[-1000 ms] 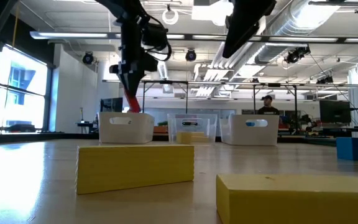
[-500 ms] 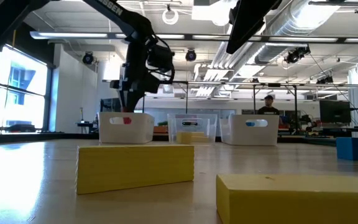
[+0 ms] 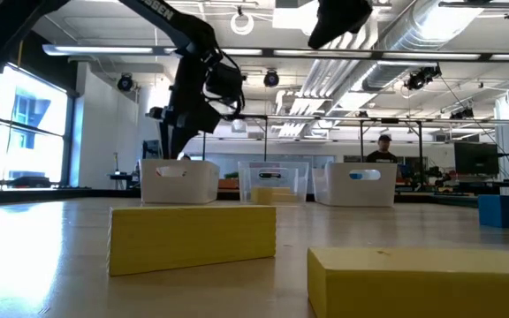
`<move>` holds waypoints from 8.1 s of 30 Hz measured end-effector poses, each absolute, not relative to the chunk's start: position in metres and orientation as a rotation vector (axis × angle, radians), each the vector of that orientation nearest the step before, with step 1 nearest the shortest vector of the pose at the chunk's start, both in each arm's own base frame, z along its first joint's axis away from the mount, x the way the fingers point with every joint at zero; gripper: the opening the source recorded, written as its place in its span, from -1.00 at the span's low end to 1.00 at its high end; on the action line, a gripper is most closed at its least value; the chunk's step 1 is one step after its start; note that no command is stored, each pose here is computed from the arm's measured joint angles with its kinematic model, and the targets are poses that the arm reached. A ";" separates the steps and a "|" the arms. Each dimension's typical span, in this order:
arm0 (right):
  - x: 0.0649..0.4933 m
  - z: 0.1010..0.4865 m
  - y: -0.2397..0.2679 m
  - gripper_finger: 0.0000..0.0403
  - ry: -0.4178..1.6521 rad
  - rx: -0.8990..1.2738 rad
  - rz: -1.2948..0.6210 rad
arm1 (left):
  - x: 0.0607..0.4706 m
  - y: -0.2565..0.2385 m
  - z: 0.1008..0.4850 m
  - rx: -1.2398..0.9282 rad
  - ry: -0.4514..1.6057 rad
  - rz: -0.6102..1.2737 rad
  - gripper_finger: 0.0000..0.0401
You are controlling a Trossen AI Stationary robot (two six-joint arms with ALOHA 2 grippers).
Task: Sort & place blocks by color
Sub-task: Put the yellow block into the transparent bin, then put the blue block into the right white bin
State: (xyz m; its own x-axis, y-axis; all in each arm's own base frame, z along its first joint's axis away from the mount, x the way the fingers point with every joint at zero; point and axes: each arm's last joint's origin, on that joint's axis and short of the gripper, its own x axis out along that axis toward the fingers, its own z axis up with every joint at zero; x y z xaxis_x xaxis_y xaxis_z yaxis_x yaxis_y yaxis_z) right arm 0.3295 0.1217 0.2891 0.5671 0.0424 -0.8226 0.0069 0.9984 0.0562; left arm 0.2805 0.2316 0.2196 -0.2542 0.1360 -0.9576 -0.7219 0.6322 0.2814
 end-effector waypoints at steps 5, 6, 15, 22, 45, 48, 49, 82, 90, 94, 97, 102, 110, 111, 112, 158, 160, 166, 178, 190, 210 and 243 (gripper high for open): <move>0.328 0.292 0.136 -0.03 0.926 0.093 0.047 | 0.279 0.219 0.244 -0.447 1.560 0.915 -0.24; 0.327 0.292 0.139 -0.03 0.918 0.102 0.052 | 0.279 0.215 0.251 -0.442 1.538 0.912 -0.24; 0.330 0.293 0.177 -0.03 0.803 0.188 0.155 | 0.273 0.174 0.303 -0.407 1.352 0.897 -0.24; 0.333 0.273 0.208 -0.03 0.799 0.174 0.216 | 0.269 0.141 0.330 -0.399 1.245 0.837 -0.23; 0.344 0.174 0.256 -0.03 0.960 0.110 0.146 | 0.275 0.109 0.340 -0.382 1.199 0.779 -0.24; 0.343 0.166 0.258 -0.03 0.976 0.099 0.143 | 0.275 0.109 0.340 -0.382 1.199 0.779 -0.24; 0.343 0.164 0.259 -0.03 0.982 0.094 0.143 | 0.275 0.109 0.340 -0.382 1.198 0.779 -0.24; 0.341 0.122 0.265 -0.15 1.071 0.040 0.068 | 0.276 0.109 0.340 -0.397 1.189 0.798 -0.23; 0.341 0.121 0.265 -0.52 1.092 0.050 0.083 | 0.276 0.109 0.340 -0.396 1.189 0.800 -0.23; 0.342 0.125 0.265 -0.52 1.080 0.058 0.069 | 0.276 0.109 0.340 -0.396 1.189 0.800 -0.23; 0.343 0.133 0.262 -0.52 1.069 0.058 0.046 | 0.276 0.109 0.340 -0.396 1.189 0.800 -0.24; 0.347 0.160 0.244 -0.52 1.041 0.033 -0.053 | 0.276 0.109 0.339 -0.399 1.204 0.749 -0.23; 0.362 0.194 0.194 -0.52 1.012 0.001 -0.150 | 0.277 0.106 0.339 -0.375 1.234 0.641 -0.23; 0.365 0.197 0.186 -0.52 1.014 -0.006 -0.163 | 0.277 0.106 0.339 -0.369 1.236 0.636 -0.23; 0.367 0.199 0.177 -0.52 1.022 -0.010 -0.182 | 0.277 0.106 0.339 -0.362 1.239 0.630 -0.23; 0.345 0.247 -0.176 -0.52 1.118 -0.035 -0.348 | 0.293 0.025 0.339 -0.166 1.286 0.379 -0.23; 0.347 0.241 -0.181 -0.52 1.110 -0.012 -0.329 | 0.294 0.023 0.339 -0.150 1.289 0.365 -0.23; 0.350 0.223 -0.188 -0.52 1.146 0.020 -0.311 | 0.294 0.022 0.339 -0.145 1.287 0.360 -0.23; 0.349 0.222 -0.187 0.05 1.154 0.061 -0.341 | 0.294 0.022 0.339 -0.146 1.286 0.361 -0.23; 0.341 0.230 -0.157 0.03 1.297 0.073 -0.310 | 0.294 0.022 0.339 -0.146 1.285 0.361 -0.23; 0.314 0.283 -0.048 0.03 1.405 0.050 -0.155 | 0.294 0.022 0.339 -0.146 1.285 0.361 -0.23; 0.275 0.241 0.085 0.04 1.569 -0.181 -0.136 | 0.294 0.022 0.339 -0.144 1.282 0.363 -0.23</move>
